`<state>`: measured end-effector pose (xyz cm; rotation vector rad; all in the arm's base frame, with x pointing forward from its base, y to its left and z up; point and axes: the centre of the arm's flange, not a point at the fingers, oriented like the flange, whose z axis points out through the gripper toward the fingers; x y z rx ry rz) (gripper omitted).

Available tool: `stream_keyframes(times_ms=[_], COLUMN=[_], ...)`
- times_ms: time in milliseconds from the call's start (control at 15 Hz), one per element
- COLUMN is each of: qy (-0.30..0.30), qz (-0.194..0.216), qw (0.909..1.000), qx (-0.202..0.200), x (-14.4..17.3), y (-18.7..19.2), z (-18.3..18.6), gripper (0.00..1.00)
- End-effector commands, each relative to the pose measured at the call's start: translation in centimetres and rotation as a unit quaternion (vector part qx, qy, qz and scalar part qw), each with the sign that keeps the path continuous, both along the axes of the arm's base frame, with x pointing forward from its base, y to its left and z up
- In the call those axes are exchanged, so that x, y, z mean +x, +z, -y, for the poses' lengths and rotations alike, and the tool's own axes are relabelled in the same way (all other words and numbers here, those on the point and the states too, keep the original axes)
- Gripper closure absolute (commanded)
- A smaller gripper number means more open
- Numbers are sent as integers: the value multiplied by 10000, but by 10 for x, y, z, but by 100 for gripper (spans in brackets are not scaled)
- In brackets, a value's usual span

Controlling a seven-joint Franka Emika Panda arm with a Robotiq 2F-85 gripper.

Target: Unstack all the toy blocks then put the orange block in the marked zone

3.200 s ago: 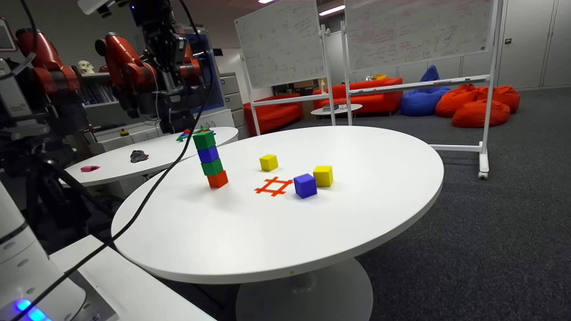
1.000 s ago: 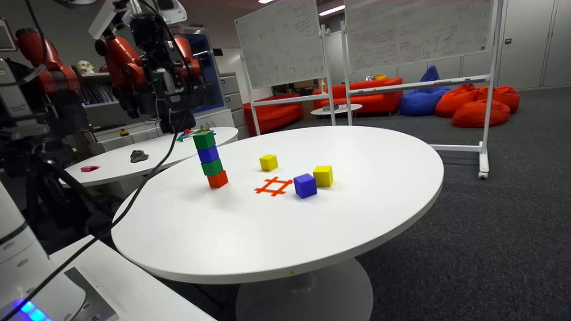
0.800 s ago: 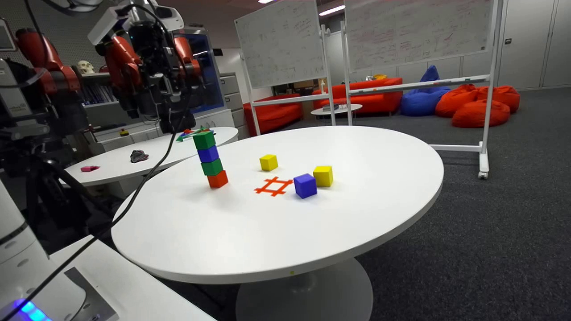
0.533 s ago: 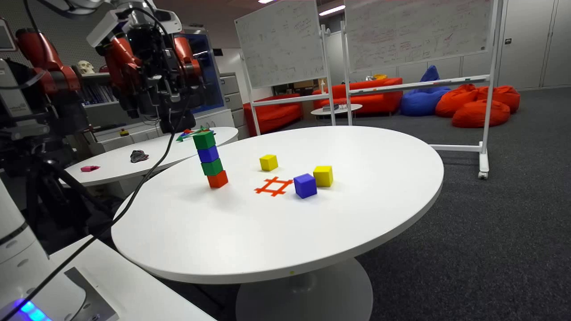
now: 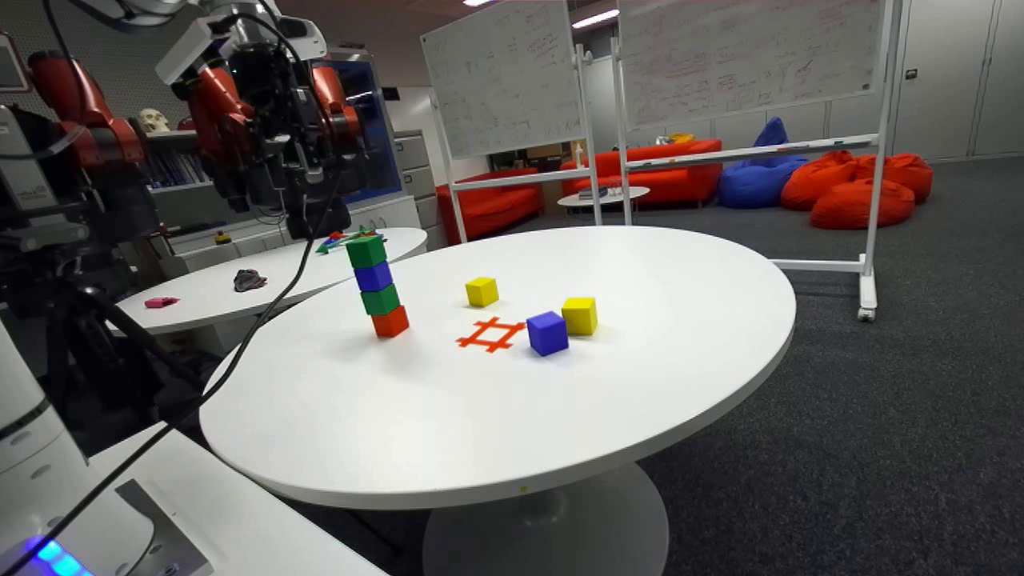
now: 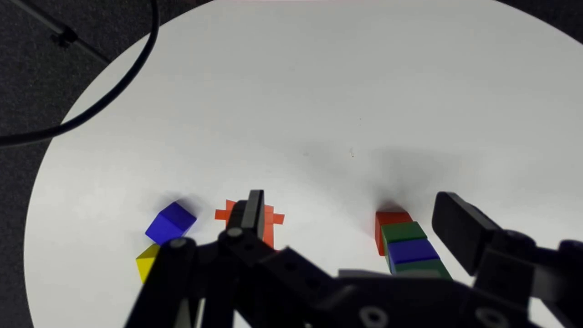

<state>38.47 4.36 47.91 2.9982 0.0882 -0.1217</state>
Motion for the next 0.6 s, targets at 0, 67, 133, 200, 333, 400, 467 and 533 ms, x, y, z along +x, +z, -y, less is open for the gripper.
stream_keyframes(times_ms=[0, 67, 133, 200, 333, 400, 467, 533], qy=[-28, -24, -35, -18, 109, 190, 286, 363], qz=[-17, -26, -35, -49, -51, -54, -51, -64], qw=[10000, 10000, 10000, 10000, 9999, 9998, 9995, 9992], qx=[24, 7, -13, -22, -67, -74, -108, -143], x=[-1, -2, -2, -1, 3, 6, 9, 13], y=[-3, -4, -7, -9, -12, -14, -16, -18], z=[3, 3, 2, 0, -6, -9, -14, -19], gripper=[0, 0, 0, 0, 0, 0, 0, 0])
